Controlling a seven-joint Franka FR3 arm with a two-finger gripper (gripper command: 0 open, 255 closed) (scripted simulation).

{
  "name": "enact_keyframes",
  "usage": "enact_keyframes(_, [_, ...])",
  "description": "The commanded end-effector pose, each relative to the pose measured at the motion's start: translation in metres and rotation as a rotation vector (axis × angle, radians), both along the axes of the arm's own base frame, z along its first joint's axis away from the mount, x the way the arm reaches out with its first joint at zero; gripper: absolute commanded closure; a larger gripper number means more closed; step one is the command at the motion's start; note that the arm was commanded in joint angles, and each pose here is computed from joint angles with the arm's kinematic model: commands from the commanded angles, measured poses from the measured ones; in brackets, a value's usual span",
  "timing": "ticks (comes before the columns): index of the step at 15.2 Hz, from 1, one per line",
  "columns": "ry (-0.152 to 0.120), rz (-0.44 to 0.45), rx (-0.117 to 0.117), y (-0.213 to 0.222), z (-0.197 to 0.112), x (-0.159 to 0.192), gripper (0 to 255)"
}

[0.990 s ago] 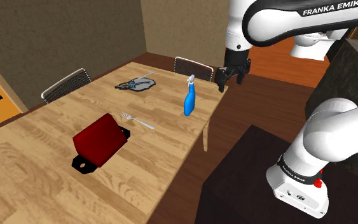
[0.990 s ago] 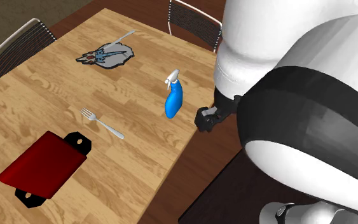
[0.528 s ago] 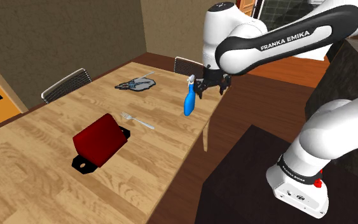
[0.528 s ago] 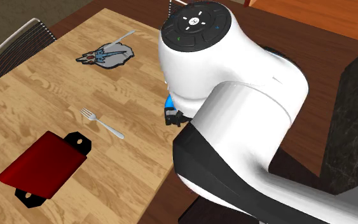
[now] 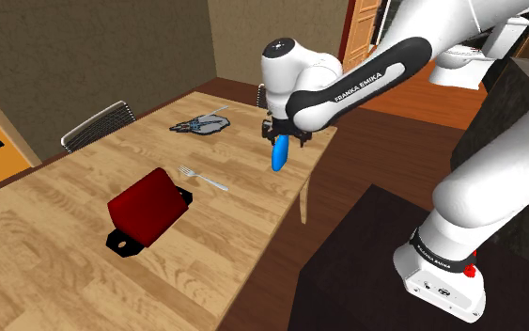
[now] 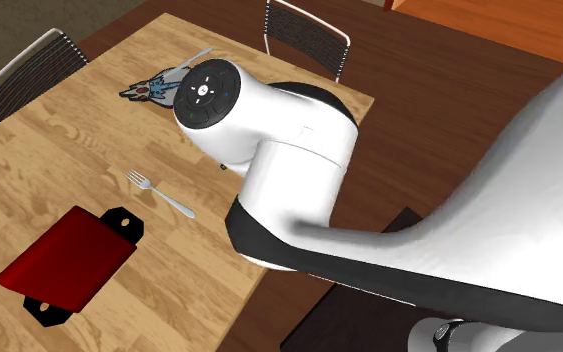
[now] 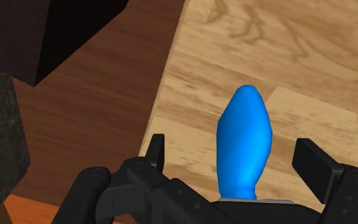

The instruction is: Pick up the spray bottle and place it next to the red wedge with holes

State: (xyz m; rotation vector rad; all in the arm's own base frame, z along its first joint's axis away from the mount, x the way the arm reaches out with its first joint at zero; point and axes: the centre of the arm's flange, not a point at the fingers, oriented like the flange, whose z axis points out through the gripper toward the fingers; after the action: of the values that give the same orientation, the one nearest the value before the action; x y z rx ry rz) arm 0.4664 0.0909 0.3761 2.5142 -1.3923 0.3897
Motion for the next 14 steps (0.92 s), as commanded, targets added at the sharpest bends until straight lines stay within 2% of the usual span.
enact_keyframes(1, [-0.044, -0.103, -0.023, -0.002, -0.016, 0.024, 0])
enact_keyframes(5, [-0.116, -0.286, -0.074, -0.012, -0.040, 0.070, 0])
enact_keyframes(14, [-0.118, -0.293, -0.076, -0.030, -0.077, 0.076, 0])
